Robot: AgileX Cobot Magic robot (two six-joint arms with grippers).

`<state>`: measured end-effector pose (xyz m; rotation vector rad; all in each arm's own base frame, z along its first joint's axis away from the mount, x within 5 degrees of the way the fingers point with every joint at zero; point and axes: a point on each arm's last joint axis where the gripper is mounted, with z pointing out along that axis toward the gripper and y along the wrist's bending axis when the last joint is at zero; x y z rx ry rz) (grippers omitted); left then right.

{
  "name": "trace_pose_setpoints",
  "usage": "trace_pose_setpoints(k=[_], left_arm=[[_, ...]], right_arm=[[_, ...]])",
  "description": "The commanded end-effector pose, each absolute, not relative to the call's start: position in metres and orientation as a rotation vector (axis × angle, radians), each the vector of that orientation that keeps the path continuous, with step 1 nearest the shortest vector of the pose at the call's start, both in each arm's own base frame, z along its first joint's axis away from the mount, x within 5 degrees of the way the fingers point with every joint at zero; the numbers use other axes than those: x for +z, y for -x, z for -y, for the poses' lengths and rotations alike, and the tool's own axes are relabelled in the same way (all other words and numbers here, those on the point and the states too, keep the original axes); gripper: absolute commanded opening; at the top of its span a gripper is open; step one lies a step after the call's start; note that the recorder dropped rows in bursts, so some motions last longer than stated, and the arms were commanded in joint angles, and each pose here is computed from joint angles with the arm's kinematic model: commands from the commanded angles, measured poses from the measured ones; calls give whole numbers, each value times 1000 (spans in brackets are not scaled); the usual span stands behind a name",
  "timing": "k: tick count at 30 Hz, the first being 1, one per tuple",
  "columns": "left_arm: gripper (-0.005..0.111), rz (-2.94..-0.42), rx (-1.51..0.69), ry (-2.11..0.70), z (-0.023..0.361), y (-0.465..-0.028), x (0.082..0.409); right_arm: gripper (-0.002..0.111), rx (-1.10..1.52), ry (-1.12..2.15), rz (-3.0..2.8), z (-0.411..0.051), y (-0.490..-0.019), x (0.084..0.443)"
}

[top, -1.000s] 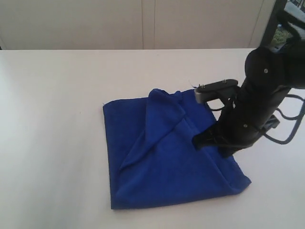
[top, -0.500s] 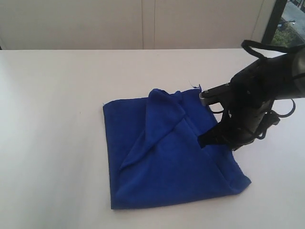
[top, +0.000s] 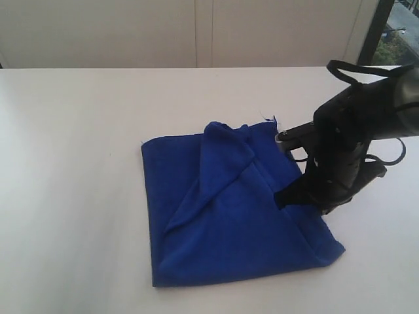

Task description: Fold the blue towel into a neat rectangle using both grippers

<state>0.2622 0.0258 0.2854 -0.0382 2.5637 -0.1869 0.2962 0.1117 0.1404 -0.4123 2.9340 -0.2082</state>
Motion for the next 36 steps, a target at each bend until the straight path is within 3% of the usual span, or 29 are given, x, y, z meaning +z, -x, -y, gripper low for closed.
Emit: trace_pose_setpoints(k=[1,6,16,36], left_arm=[[0,-2564,-205,51,-25,-259,286],[0,-2564,-205,51,-25,-259,286],[0,-2564,-205,51,-25,-259,286],[0,-2564,-205,51,-25,-259,286]], right_arm=[[0,-223,407,-2940,-109,-295,146],[0,-159,386,-2958,-108,-283,168],[0,-86,480,-3000,-107,-265,144],[0,-155,448,-3125,-100,-251,139]])
